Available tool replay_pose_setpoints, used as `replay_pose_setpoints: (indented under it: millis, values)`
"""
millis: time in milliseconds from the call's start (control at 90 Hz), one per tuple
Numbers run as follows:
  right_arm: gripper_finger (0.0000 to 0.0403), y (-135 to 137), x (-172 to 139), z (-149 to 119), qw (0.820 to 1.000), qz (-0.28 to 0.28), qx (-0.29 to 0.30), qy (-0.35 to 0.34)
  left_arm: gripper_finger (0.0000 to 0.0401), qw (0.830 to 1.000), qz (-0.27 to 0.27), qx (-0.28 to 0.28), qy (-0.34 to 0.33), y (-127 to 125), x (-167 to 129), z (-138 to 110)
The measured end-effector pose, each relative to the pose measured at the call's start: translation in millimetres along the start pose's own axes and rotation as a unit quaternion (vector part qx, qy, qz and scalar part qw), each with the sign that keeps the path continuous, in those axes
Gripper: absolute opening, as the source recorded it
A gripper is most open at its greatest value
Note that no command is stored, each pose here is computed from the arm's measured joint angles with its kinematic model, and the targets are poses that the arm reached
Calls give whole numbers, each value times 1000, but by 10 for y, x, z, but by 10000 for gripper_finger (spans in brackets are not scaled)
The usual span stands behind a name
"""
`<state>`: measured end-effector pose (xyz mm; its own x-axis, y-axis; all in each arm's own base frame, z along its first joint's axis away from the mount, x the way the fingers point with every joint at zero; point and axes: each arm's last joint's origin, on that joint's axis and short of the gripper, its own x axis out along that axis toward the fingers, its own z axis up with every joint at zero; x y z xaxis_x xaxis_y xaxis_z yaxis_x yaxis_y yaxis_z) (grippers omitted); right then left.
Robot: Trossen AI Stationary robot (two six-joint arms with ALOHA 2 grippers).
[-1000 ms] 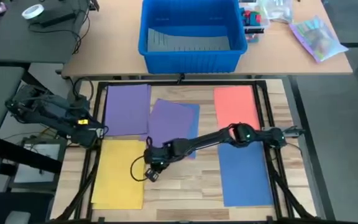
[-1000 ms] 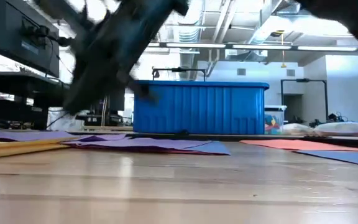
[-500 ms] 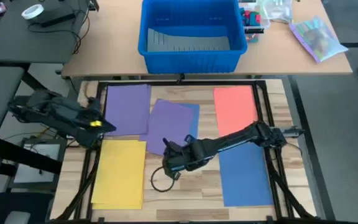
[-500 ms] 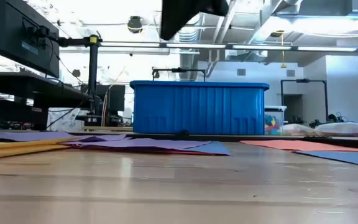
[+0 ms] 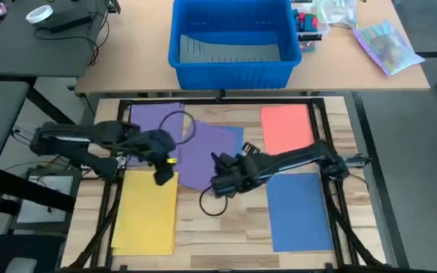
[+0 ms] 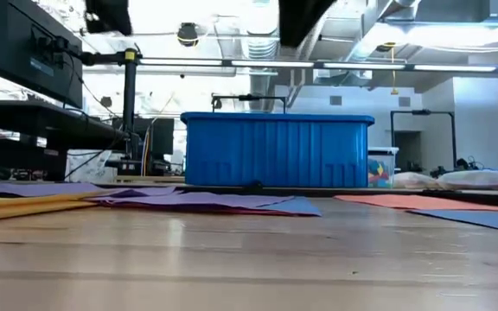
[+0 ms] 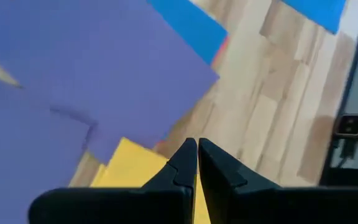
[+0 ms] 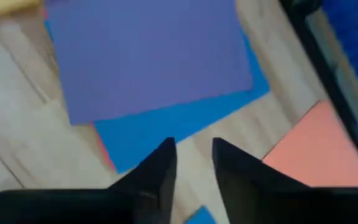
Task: Organize paper
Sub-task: Stack the purple colored paper on top of the other purple colored papers
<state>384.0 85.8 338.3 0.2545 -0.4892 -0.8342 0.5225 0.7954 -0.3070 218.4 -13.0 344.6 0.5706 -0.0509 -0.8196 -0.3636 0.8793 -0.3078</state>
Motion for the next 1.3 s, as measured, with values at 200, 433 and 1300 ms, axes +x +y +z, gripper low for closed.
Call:
replay_pose_setpoints:
  millis: [200, 433, 1300]
  values:
    - [149, -432, -226, -84, 1000, -10, -5, -26, 0, 999, 18, -22, 24, 97, 259, 154]
    - [160, -637, -169, -393, 997, 9, 60, -47, 0, 995, -84, 42, 37, 64, 521, 334]
    - [160, -133, 1063, -1197, 943, 175, 281, 24, 0, 979, -24, 146, 143, 730, 2432, 510]
